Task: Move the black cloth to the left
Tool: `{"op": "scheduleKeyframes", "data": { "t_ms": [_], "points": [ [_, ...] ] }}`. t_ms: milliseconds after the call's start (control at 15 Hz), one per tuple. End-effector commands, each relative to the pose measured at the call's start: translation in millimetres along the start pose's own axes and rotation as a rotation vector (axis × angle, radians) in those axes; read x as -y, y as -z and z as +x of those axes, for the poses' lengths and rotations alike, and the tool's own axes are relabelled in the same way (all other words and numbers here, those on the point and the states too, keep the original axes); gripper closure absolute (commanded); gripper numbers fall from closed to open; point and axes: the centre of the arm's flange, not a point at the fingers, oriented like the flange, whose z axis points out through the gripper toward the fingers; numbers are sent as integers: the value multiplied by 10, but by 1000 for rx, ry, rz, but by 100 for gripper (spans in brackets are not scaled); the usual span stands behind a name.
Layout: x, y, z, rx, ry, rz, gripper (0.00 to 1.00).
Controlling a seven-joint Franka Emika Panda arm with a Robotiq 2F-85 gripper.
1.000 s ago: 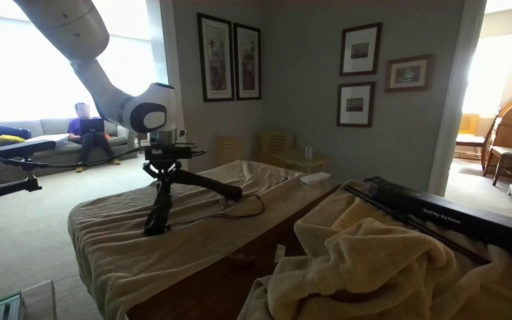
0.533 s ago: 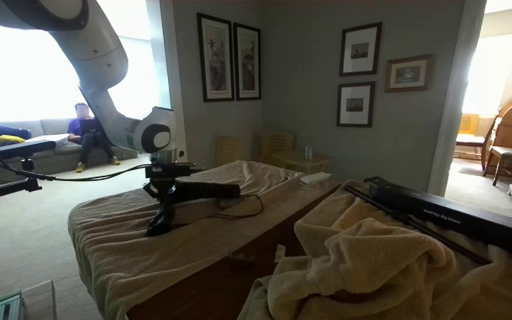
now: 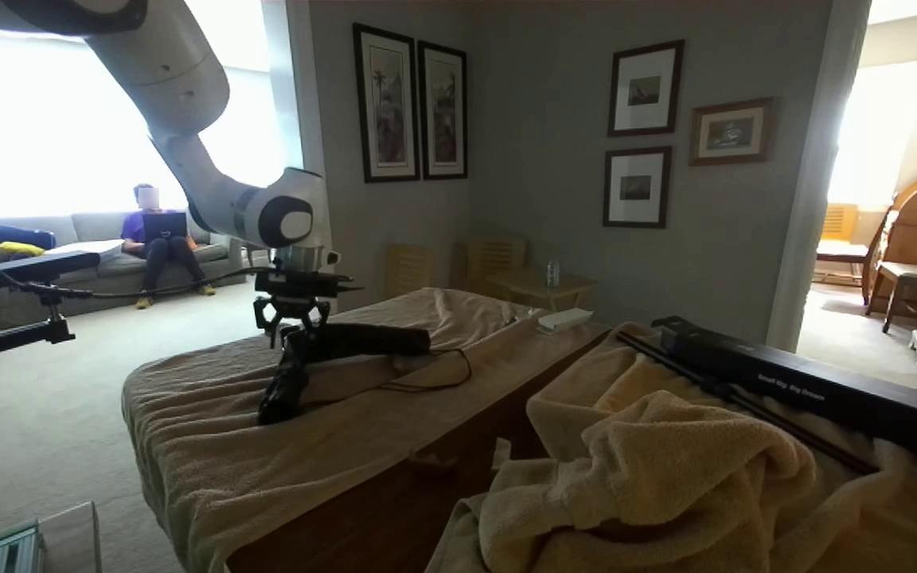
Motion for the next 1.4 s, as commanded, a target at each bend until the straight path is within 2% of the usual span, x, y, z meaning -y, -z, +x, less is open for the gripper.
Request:
{"op": "scheduleKeyframes", "data": {
  "t_ms": [0, 67, 200, 467, 600, 667, 933, 1067, 1333],
  "points": [
    [66, 675, -247, -13, -142, 62, 4],
    [35, 828, -331, -25, -182, 77, 0],
    [-51, 1101, -532, -26, -270, 81, 0],
    [-359, 1521, -1052, -18, -428, 30, 0],
    [-542, 1641, -1329, 2, -496, 12, 0],
    [-616, 1663, -1463, 2, -523, 39, 0],
    [-916, 1644, -2112, 117, -691, 71, 0],
    [-1031, 1635, -2411, 138, -763, 77, 0],
    [-1251, 1662, -2820, 43, -872, -90, 0]
  ]
}}
